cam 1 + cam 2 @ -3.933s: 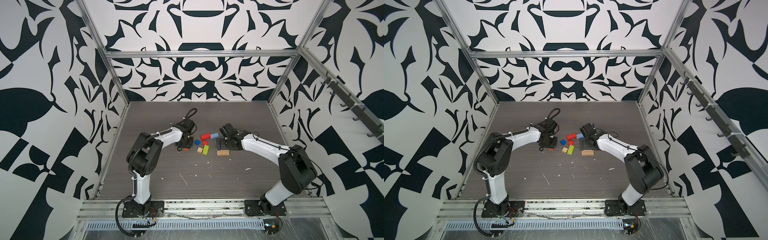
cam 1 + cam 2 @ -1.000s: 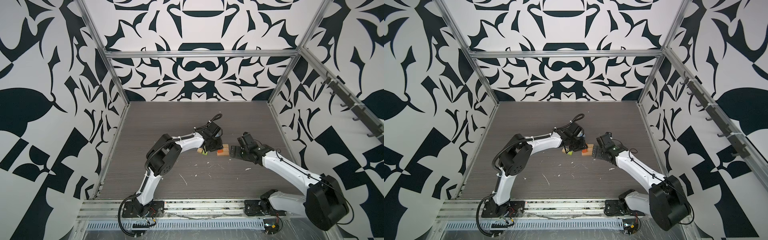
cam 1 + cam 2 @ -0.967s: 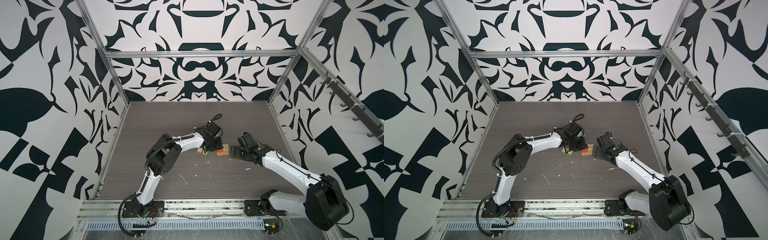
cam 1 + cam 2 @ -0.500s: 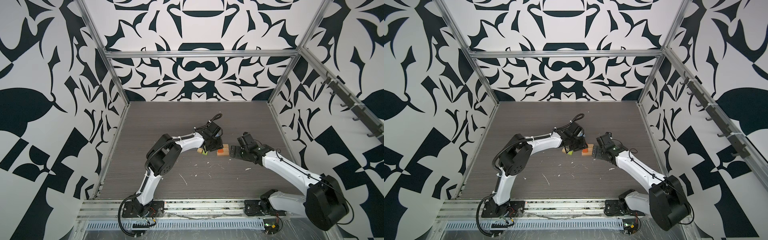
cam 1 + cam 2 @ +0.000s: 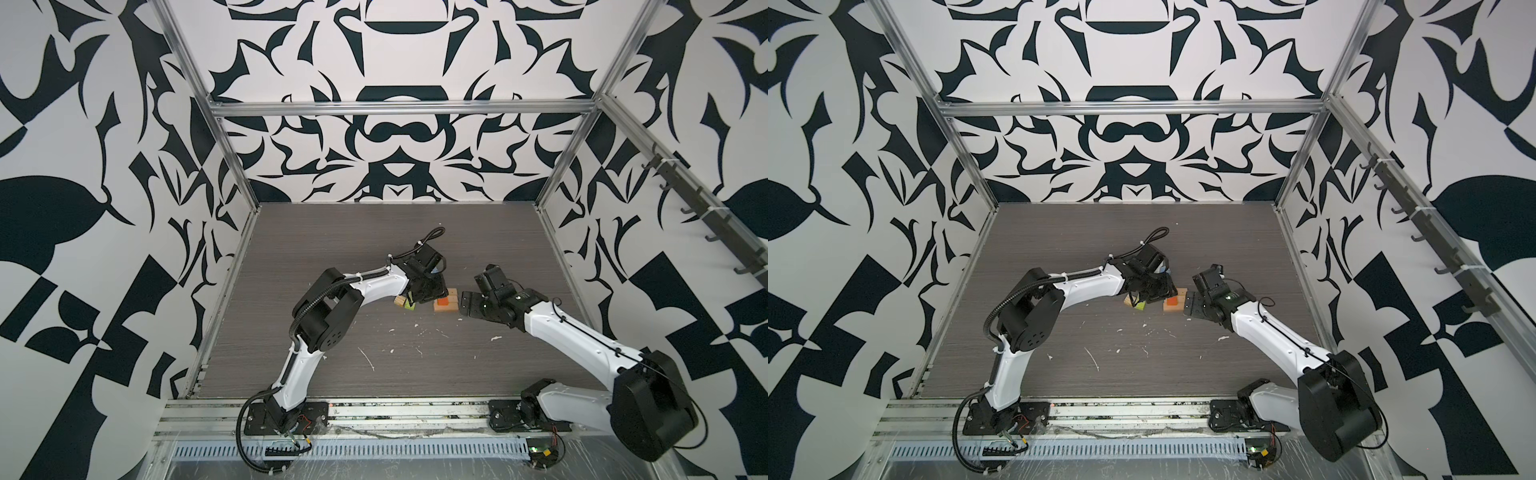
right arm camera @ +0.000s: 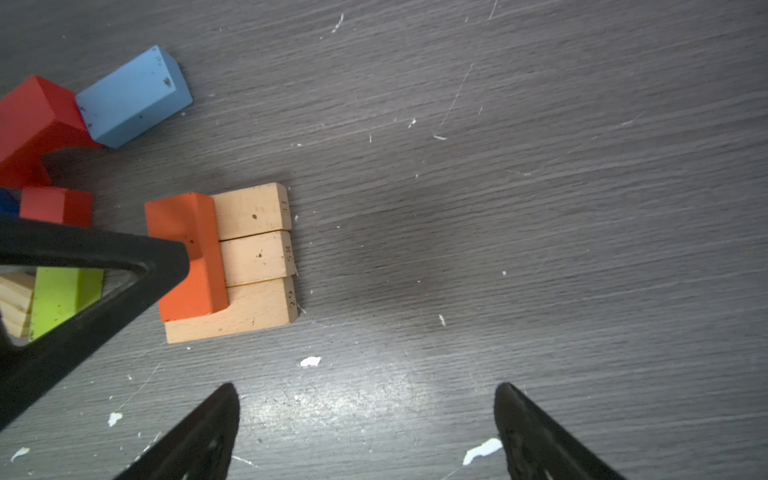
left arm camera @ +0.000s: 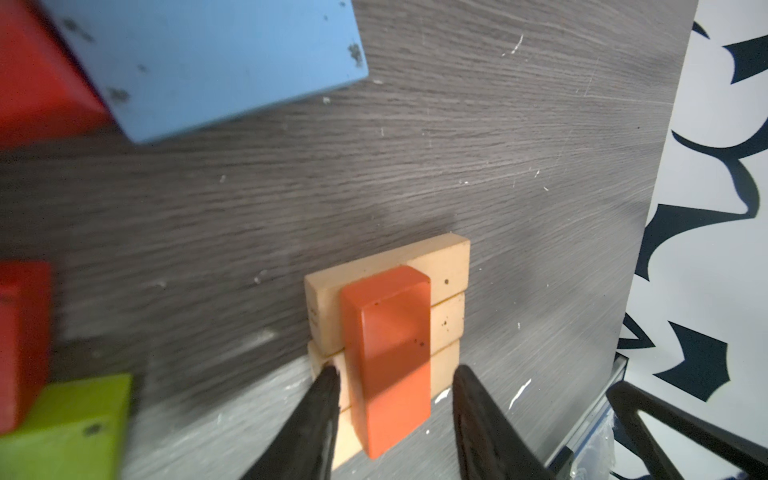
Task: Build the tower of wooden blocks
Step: 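Lower the orange block onto the wood bars with the left gripper, then open the left gripper and withdraw it while the right gripper moves over the bars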
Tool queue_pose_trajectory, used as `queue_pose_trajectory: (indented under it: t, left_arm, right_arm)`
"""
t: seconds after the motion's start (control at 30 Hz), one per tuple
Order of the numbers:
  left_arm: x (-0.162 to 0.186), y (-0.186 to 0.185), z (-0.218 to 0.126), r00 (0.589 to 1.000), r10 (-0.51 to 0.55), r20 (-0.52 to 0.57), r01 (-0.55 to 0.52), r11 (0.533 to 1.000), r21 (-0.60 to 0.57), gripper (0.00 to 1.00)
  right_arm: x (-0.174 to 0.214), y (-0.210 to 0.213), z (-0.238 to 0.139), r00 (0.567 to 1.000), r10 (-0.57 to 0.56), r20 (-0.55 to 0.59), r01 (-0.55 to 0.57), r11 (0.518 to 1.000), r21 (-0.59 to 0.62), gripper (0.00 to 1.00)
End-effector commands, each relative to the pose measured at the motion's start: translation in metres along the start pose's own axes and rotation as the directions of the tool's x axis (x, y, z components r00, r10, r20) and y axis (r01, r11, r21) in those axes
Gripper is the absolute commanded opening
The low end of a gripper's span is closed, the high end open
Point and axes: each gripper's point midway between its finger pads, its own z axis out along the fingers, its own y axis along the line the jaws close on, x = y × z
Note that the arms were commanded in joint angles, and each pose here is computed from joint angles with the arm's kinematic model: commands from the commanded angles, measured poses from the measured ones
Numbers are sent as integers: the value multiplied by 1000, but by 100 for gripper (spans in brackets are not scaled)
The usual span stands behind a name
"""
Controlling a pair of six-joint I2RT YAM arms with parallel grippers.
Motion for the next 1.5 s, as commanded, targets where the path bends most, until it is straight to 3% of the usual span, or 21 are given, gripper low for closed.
queue_pose_trajectory:
  t: [0.0,0.3,0.5,0.97,1.23,1.47]
  left_arm:
    - [-8,-21,-31,998,41,43,-42,999,13,52]
    - [-25,-25,-83,989,85,120,-88,996,19,58]
    - [-31,8,-109,988,46,149,-47,999,-1,61]
    - [-27,101,-162,968,-70,240,80,996,-30,69]
    - [-15,136,-185,962,-56,267,82,993,-89,76]
    - [-9,146,-195,959,-69,275,96,992,-83,76]
  right_arm:
    - [-13,8,-6,1000,-12,15,12,1000,-18,98]
    - [-24,31,-13,1000,-8,-11,7,996,-87,94]
    - [-26,56,-19,1000,-7,-17,4,988,-154,90]
    - [-28,151,-21,995,-75,64,83,986,-143,84]
    - [-20,189,0,994,-99,51,106,983,-147,71]
    - [-13,197,25,995,-94,29,97,989,-113,68]
